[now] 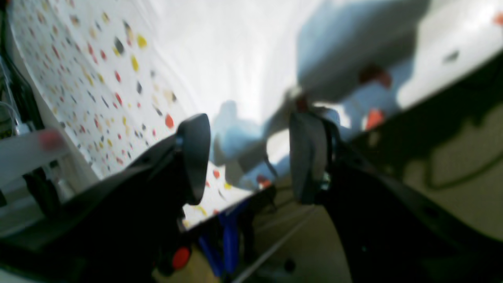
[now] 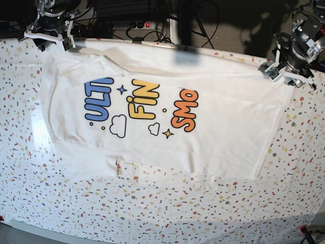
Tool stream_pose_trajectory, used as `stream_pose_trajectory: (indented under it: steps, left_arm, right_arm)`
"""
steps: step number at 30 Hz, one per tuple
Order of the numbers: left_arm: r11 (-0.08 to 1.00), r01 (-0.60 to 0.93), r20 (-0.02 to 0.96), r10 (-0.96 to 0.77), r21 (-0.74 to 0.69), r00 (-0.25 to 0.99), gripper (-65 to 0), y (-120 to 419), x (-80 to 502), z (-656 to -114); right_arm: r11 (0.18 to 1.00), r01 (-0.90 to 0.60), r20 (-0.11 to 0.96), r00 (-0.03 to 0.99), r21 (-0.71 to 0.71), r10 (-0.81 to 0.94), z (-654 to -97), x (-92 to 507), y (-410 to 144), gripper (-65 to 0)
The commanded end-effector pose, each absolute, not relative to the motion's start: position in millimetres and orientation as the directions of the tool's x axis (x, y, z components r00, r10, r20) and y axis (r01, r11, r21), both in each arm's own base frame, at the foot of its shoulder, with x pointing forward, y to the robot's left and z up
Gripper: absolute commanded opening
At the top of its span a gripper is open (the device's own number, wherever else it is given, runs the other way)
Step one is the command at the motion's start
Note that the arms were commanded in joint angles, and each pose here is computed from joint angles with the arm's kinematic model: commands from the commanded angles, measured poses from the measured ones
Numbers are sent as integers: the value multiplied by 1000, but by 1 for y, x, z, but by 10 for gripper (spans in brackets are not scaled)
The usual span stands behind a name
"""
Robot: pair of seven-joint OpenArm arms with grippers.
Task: Fold the T-shirt properly
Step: 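Drag the held shoulder edge back toward the arms' bases, smoothing the shirt, then release the shoulder edge and move both grippers to the shirt's side edges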
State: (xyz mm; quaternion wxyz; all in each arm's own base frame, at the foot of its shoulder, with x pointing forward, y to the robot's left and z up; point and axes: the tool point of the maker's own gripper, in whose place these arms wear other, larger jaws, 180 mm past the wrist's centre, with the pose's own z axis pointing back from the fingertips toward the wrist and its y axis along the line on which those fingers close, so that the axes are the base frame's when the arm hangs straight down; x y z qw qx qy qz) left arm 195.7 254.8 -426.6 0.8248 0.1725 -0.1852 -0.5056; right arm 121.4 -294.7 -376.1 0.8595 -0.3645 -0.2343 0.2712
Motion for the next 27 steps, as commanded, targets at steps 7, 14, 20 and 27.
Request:
stream_pose_trajectory:
  steps: [7,14,20,27]
  left_arm:
    - [287,749,-24,-927,598,375,-324,286,211,-401]
    - [460,574,294,-885,677,362,-324,269,271,-356]
    - [642,469,550,-765,607,335,-324,248,328,-323]
    - [828,388,734,-547,405,401,-324,253,386,-328]
  right_arm:
    - [532,-260,229,692,-806,685,-344,142,-295,-385]
    - [659,-175,412,657,-732,632,-329,175,-298,-385]
    - [788,-81,565,652,-611,505,-318,215,-298,-385]
    - [868,-78,663,613,-490,429,-316,253,-288,-385]
